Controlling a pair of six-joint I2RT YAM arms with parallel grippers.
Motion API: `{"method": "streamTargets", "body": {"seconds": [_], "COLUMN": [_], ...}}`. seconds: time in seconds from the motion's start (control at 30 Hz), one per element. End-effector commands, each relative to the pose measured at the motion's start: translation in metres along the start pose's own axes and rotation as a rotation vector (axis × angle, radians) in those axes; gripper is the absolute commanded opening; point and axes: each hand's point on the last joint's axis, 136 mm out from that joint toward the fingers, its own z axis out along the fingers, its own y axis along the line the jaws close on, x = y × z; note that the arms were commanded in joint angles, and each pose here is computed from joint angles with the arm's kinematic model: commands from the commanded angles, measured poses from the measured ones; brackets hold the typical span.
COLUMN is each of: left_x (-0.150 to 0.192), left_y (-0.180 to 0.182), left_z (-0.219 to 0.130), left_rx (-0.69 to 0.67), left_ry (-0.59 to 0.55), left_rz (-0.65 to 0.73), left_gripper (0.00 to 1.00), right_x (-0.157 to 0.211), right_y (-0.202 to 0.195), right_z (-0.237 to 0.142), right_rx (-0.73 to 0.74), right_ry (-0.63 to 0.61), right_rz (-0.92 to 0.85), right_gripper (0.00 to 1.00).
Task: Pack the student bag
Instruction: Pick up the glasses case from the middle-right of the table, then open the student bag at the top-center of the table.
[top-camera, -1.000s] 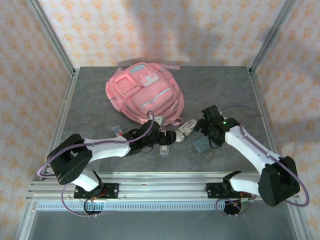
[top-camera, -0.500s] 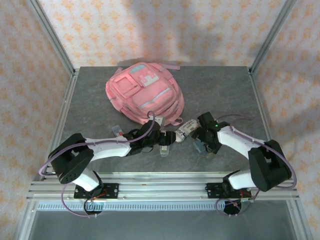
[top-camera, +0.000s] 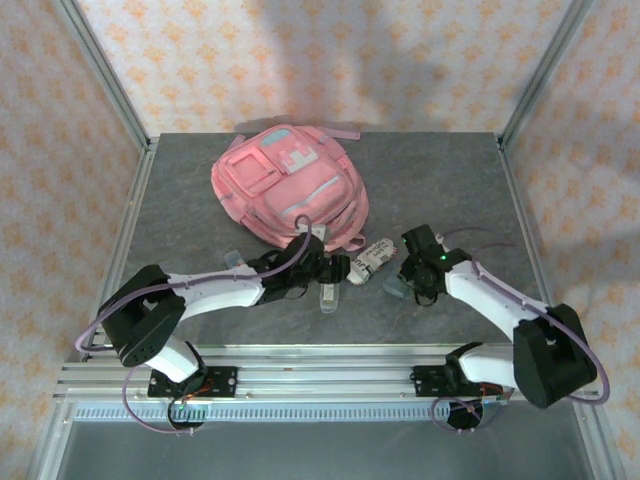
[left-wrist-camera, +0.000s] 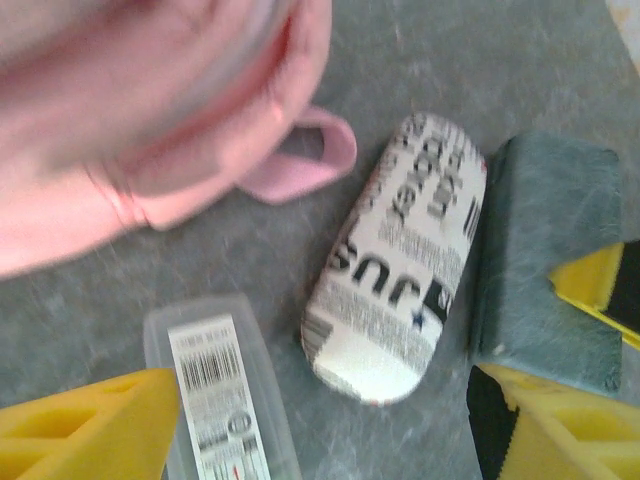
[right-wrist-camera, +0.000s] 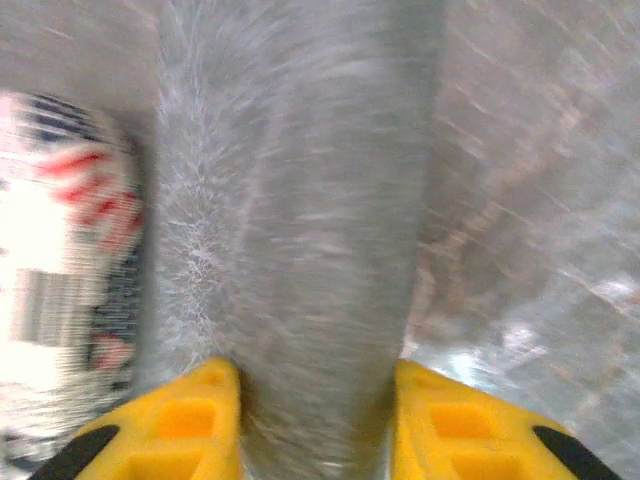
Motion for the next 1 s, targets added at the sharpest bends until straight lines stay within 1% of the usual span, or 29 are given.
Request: {"method": "streamTargets", "body": {"seconds": [0.0, 0.1, 0.2, 0.4, 0.5, 0.57, 0.6, 0.77, 0.97], "left_x": [-0.028, -0.054, -0.077, -0.094, -0.1, -0.104, -0.108, -0.125, -0.123], "left_y": [0.023, 0.034, 0.044, 0.055, 0.063, 0.073, 0.075, 0.073, 0.086], "left_z": [-0.006, -0.012, -0.012, 0.014, 0.027, 0.035, 0.036, 0.038, 0.049], "left_rx": [-0.124, -0.186, -0.276, -0.415, -0.486, -0.55, -0.56, -0.513, -0.503], "left_ry": [-0.022, -0.034, -0.021, 0.12, 0.159, 0.173, 0.17, 0.13, 0.168], "left_rz": [0.067, 0.112, 0.207, 0.412, 0.48, 0.498, 0.5, 0.468, 0.457], "left_gripper": [0.77, 0.78, 0.79, 0.81, 0.81, 0.81, 0.8, 0.77, 0.75], "right_x": [0.004, -0.007, -0.014, -0.018, -0.019, -0.019, -0.018, -0.017, -0.015], "right_y": [-0.021, -0.01, -0.001, 0.008, 0.012, 0.013, 0.013, 0.011, 0.012], "right_z": [0.001, -0.011, -0.02, -0.023, -0.029, -0.03, -0.031, -0.032, -0.031], "right_rx": [0.102, 0.056, 0.021, -0.01, -0.047, -0.06, -0.066, -0.082, -0.089], "right_ry": [0.003, -0.037, -0.064, -0.068, -0.081, -0.083, -0.084, -0.089, -0.083], "right_rz": [-0.048, -0.051, -0.057, -0.071, -0.071, -0.068, -0.066, -0.06, -0.059], "right_gripper": [0.3, 0.3, 0.29, 0.29, 0.3, 0.29, 0.29, 0.29, 0.29]}}
